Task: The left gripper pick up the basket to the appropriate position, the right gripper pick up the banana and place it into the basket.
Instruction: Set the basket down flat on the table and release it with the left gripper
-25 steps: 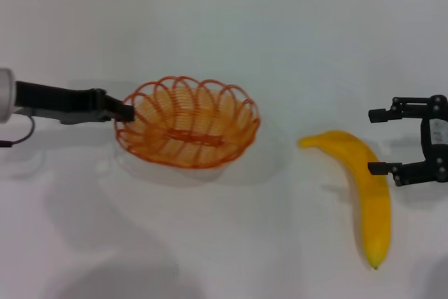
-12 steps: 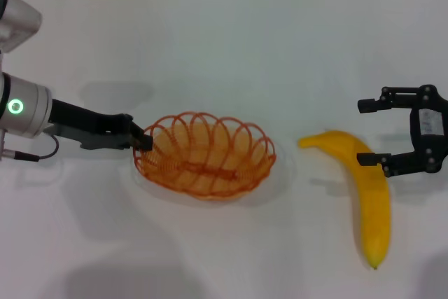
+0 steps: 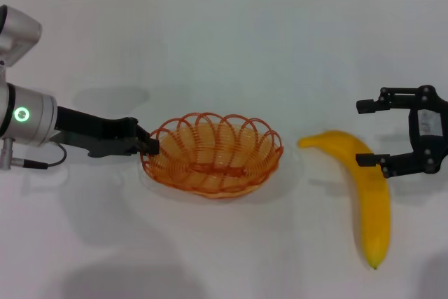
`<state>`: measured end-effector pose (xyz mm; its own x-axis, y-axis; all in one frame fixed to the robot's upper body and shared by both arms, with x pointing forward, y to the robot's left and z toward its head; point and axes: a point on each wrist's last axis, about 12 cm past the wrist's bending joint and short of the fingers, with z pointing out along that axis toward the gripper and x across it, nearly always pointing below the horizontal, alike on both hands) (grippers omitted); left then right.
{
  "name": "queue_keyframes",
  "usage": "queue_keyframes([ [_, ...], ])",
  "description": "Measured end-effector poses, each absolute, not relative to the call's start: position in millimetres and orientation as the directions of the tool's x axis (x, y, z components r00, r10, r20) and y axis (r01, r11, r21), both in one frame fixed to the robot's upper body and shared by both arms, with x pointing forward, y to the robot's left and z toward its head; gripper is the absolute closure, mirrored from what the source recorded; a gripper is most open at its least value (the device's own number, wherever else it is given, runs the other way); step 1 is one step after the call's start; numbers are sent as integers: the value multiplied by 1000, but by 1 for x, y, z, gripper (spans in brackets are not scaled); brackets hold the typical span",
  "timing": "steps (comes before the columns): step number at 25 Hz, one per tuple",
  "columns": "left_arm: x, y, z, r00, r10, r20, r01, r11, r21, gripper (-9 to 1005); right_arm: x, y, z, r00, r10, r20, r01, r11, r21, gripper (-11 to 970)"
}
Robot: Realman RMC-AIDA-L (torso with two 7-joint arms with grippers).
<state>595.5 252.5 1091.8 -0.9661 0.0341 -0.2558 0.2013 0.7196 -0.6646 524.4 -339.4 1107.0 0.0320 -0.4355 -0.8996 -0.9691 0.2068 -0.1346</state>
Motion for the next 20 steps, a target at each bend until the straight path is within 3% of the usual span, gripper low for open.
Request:
queue_keyframes([
  [12, 595, 251, 1093, -965, 47, -256, 212, 713, -668, 903, 524, -339, 1107, 32, -435, -900, -969, 205, -134, 201],
  [17, 593, 246, 1090, -968, 85, -237, 226, 710, -667, 715, 524, -339, 1107, 31, -435, -900, -969, 207, -134, 202],
  [20, 591, 243, 1091, -965, 116, -233, 245, 705, -666, 717, 524, -339, 1107, 31, -435, -900, -969, 207, -133, 203],
])
